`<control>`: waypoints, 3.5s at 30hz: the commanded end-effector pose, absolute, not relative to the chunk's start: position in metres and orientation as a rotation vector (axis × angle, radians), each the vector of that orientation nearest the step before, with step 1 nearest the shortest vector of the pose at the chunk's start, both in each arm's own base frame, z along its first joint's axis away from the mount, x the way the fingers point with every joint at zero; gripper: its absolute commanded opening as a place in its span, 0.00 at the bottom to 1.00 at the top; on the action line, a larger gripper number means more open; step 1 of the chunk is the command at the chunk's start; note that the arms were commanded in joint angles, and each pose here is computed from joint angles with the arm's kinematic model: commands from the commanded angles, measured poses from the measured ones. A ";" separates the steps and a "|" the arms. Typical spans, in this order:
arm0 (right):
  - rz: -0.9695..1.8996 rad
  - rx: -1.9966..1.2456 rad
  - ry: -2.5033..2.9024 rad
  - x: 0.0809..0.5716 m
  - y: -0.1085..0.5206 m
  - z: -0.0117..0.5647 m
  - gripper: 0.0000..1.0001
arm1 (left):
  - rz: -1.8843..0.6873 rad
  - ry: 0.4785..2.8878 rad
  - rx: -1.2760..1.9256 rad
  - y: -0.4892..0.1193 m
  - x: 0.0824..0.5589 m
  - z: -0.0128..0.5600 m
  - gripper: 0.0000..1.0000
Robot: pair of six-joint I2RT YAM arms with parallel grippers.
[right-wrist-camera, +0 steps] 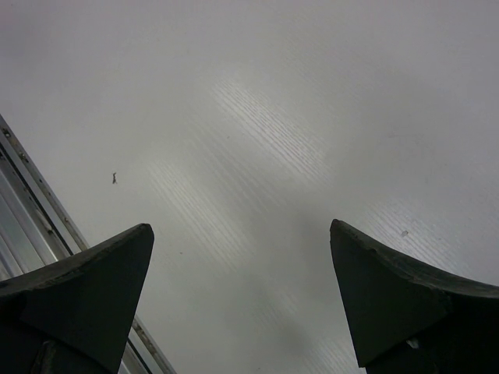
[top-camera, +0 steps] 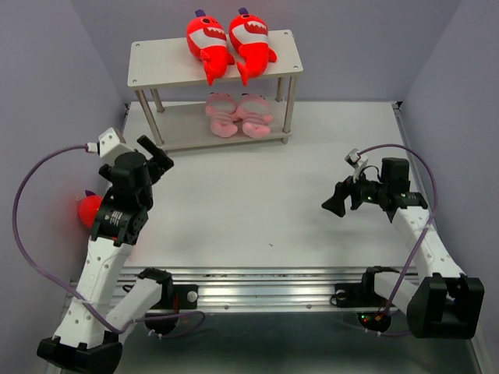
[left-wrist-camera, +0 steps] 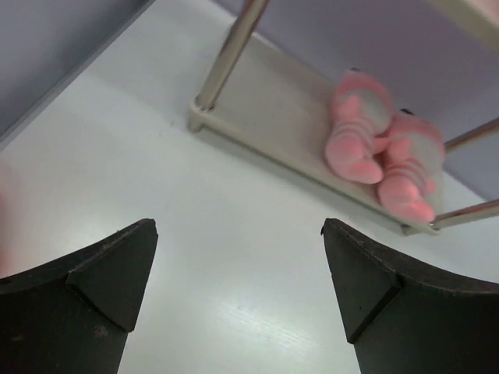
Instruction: Place and organize the stuffed toys onto the shelf
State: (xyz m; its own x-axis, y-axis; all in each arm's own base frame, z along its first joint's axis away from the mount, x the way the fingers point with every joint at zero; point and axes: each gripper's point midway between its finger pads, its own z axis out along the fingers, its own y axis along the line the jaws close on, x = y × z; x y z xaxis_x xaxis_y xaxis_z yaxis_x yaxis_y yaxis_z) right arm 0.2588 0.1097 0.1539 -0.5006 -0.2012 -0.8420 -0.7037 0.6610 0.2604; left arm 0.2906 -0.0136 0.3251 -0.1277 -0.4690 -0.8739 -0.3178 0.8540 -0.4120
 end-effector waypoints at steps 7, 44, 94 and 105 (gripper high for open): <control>0.700 -0.708 2.004 0.269 0.104 0.158 1.00 | 0.317 1.759 -1.175 0.066 0.234 0.183 0.99; 0.694 -0.662 2.055 0.276 0.093 0.146 1.00 | 0.807 1.698 -1.371 0.196 0.250 0.131 0.89; 1.102 -0.981 1.842 0.215 0.132 0.183 1.00 | -1.206 1.892 0.002 -0.211 0.212 0.210 0.00; 1.210 -1.098 1.857 0.208 0.151 0.217 1.00 | -1.457 1.928 0.200 -0.349 0.183 0.217 0.00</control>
State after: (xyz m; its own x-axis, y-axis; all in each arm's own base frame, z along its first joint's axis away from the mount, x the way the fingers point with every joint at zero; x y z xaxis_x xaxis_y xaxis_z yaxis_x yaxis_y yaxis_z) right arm 0.2161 0.1428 0.1946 -0.4637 -0.2889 -0.8376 -0.8798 0.2621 0.3966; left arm 0.1662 -0.3091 0.1615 -0.8010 -0.1767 -0.5720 0.4380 0.4782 -0.7612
